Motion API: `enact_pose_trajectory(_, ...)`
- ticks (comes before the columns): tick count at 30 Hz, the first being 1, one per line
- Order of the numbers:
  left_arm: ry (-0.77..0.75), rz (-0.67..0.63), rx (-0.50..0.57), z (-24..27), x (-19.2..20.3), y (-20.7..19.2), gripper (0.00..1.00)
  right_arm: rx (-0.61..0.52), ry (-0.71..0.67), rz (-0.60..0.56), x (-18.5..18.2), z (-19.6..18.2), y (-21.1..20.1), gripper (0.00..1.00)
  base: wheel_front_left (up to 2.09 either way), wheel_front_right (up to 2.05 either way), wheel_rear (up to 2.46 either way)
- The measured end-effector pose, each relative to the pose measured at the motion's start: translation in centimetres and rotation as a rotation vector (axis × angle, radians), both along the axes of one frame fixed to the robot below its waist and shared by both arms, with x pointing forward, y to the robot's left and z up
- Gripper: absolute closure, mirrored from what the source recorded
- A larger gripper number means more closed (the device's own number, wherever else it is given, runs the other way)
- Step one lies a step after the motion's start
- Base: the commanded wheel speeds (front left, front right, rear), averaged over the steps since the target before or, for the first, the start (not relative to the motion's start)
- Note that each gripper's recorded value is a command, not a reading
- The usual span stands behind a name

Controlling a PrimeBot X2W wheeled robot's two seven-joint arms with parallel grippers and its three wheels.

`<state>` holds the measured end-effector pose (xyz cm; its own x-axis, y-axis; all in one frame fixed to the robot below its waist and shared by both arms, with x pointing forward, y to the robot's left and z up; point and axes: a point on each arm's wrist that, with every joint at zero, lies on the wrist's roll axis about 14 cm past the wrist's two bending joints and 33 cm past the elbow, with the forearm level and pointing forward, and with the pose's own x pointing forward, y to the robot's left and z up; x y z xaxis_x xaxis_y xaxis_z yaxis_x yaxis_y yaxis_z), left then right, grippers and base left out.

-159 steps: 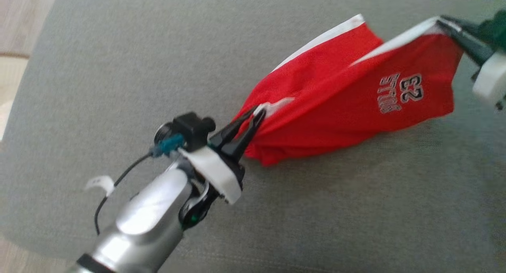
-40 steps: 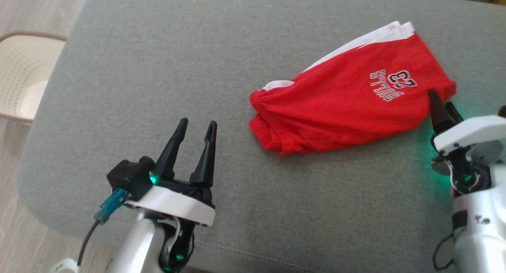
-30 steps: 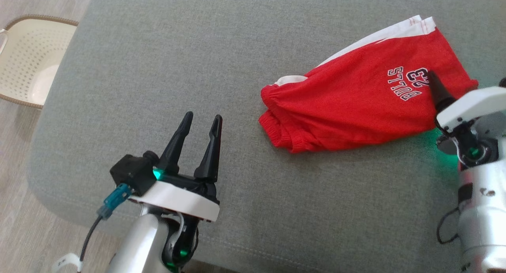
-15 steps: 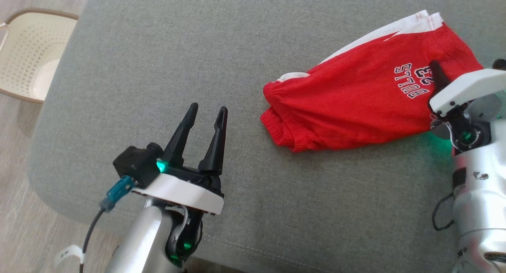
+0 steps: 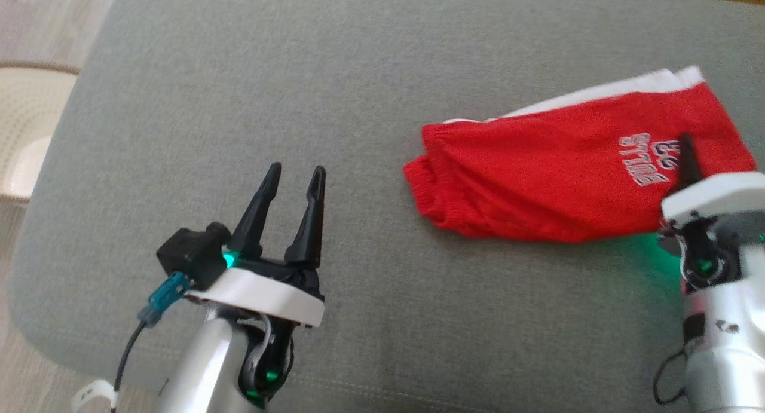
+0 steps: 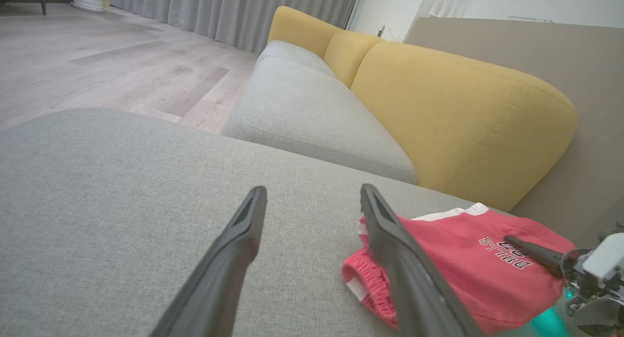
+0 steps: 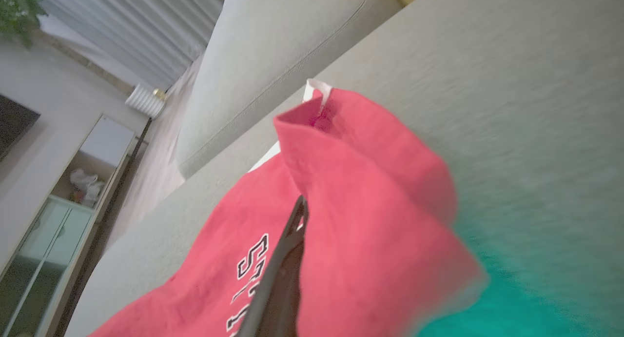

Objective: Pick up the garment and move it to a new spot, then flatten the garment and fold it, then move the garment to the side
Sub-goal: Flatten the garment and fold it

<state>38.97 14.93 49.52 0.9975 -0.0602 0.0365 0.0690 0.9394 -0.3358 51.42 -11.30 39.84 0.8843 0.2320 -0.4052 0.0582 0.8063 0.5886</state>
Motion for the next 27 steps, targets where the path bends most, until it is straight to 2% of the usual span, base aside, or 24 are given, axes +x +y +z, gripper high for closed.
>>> enact_pose_trajectory(1,0.0,0.0,0.0,0.0,0.0,0.0,0.0,0.0,0.0,0.0,0.0,0.0,0.0,1.0,0.0,0.0,0.0)
enact_pose_trajectory(5,-0.007,-0.007,-0.008,0.2,-0.4,-0.3,0.0,0.008,-0.052,-0.13,-1.1,1.2,-3.7,1.0,0.0,0.0,0.0)
enact_pose_trajectory(10,-0.021,-0.015,-0.011,0.6,-0.7,-0.5,0.0,-0.02,-0.039,-0.24,-5.0,0.5,-7.9,1.0,0.0,0.0,0.0)
enact_pose_trajectory(13,-0.034,-0.036,0.0,0.9,-0.5,-1.0,0.0,-0.011,-0.021,-0.276,-6.6,-0.1,-9.0,1.0,0.0,0.0,0.0)
enact_pose_trajectory(16,-0.034,-0.049,-0.002,0.9,-0.4,-1.4,0.0,-0.017,-0.028,-0.241,-6.7,0.0,-8.0,1.0,0.0,0.0,0.0)
enact_pose_trajectory(24,-0.067,0.009,-0.085,2.1,-0.1,0.3,0.0,-0.013,-0.162,-0.131,-4.9,3.2,-3.8,1.0,0.0,0.0,0.0)
enact_pose_trajectory(27,-0.08,0.039,-0.082,2.6,-0.4,1.4,0.0,-0.01,-0.233,-0.033,-4.5,5.2,-0.5,1.0,0.0,0.0,0.0)
